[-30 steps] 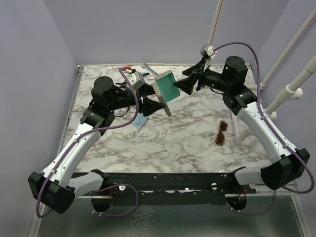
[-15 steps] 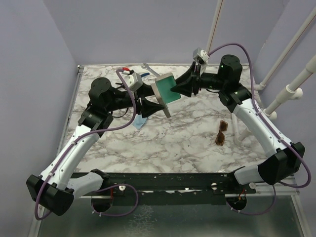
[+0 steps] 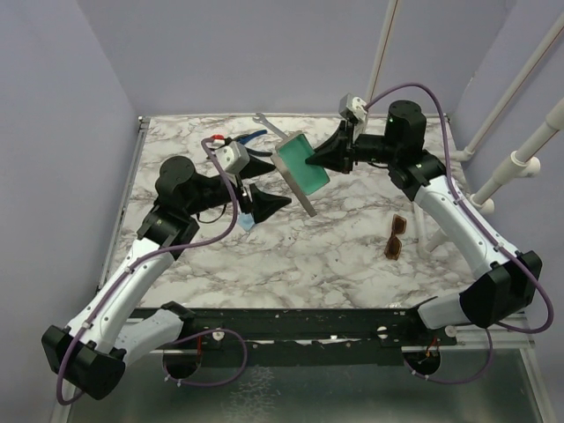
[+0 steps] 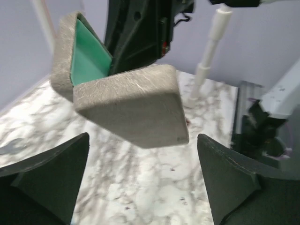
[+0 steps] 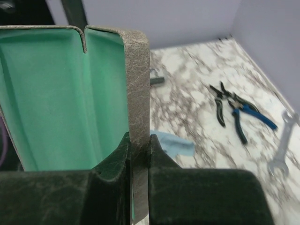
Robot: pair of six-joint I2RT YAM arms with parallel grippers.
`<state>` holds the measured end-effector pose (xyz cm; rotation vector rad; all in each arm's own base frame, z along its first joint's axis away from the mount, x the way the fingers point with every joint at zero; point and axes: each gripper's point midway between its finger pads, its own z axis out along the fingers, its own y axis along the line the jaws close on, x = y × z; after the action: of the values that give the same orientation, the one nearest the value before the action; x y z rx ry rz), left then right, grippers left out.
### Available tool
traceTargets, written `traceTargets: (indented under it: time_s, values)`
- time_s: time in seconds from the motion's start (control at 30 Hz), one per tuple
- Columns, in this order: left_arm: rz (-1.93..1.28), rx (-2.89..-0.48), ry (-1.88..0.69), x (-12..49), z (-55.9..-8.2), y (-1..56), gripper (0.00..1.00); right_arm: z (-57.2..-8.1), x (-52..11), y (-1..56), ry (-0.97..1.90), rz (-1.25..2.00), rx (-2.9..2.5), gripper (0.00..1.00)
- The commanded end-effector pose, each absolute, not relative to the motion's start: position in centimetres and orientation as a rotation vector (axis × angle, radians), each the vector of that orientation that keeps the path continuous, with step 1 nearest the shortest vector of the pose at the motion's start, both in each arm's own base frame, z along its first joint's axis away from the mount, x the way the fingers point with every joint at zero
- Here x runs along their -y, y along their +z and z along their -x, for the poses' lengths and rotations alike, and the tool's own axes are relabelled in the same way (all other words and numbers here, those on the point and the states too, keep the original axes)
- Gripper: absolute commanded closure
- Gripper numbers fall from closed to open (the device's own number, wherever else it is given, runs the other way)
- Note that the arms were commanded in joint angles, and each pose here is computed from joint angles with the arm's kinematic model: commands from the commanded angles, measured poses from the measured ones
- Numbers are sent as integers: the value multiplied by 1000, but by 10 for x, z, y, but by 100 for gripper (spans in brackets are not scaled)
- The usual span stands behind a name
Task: Organize the sunglasses
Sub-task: Place the sunglasses case at the center of the board.
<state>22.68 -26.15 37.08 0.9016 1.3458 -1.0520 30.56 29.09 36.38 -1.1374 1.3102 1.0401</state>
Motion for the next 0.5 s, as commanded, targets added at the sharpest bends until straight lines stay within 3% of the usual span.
traceTargets:
  time_s: [0.0, 0.33, 0.47]
  values:
    - [-803, -1366, -812, 235, -248, 358, 1, -336, -262, 323, 797, 1066, -1550, 100]
    - [-596, -1564, -593, 190, -269, 304, 1, -408, -203, 238, 247, 1023, -1863, 100]
    - [-488, -1650, -406, 156, -290, 276, 1, -433, -187, 208, 1, 1143, -1869, 100]
